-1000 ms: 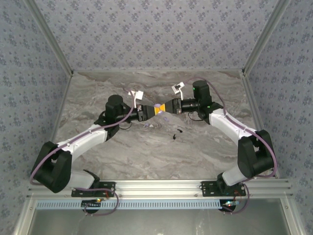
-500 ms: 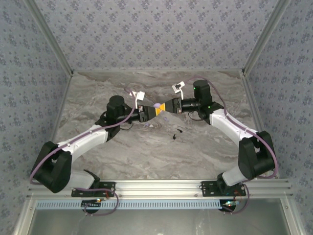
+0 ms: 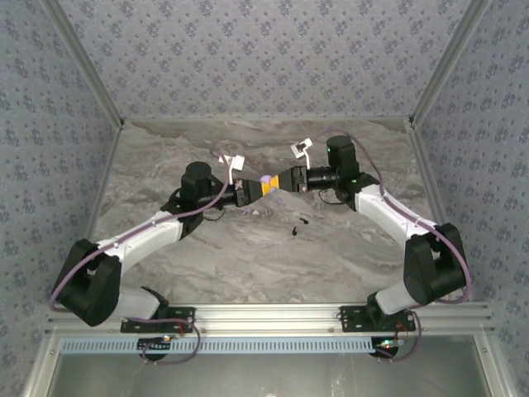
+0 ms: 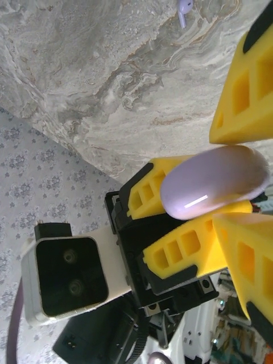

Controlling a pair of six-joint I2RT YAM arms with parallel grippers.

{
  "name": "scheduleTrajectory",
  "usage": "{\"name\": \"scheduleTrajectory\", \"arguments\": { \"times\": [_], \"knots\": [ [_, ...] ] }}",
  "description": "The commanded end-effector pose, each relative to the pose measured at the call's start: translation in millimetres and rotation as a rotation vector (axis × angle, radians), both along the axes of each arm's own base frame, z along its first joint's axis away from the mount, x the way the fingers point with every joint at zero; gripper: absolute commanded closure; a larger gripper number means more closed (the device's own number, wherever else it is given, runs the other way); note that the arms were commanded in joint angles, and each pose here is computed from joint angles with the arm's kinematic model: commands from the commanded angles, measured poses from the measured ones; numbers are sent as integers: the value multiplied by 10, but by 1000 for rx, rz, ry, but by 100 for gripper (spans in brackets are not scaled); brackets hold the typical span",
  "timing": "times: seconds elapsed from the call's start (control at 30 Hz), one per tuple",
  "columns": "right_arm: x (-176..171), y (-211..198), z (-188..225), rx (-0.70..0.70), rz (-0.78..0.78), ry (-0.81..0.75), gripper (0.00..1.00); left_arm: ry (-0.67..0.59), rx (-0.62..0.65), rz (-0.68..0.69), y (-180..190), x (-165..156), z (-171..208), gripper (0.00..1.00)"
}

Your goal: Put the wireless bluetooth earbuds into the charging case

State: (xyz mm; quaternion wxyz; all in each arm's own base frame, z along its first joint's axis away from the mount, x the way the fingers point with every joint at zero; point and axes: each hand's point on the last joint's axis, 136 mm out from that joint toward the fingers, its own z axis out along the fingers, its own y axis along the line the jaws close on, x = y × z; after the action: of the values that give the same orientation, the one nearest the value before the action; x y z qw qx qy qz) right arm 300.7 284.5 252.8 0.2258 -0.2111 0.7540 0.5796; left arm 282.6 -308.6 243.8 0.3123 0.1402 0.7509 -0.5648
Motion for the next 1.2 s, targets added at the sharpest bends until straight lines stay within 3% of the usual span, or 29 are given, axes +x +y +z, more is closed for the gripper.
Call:
{"name": "scheduleTrajectory", "arguments": {
  "times": [0.0,0.17,0.33,0.47,0.73,1.17],
  "knots": [
    [-32,-73,140,-55,-38,-72,51,-81,43,14,26,10,107,78],
    [-61,-271,22,-219,-117,-109,47,-262,92,52,104,33,164,77],
    [-150,-367,82,-274,-139,-164,44,-547,141,9,115,-111,232,73],
    [-250,-353,134,-297,-115,-201,44,-674,182,-61,94,-223,233,73],
    [-455,-198,192,-330,-33,-265,44,-733,148,-130,44,-348,275,75],
    [-414,-181,170,-353,-50,-266,43,-785,115,-216,-39,-567,312,76]
  ]
}}
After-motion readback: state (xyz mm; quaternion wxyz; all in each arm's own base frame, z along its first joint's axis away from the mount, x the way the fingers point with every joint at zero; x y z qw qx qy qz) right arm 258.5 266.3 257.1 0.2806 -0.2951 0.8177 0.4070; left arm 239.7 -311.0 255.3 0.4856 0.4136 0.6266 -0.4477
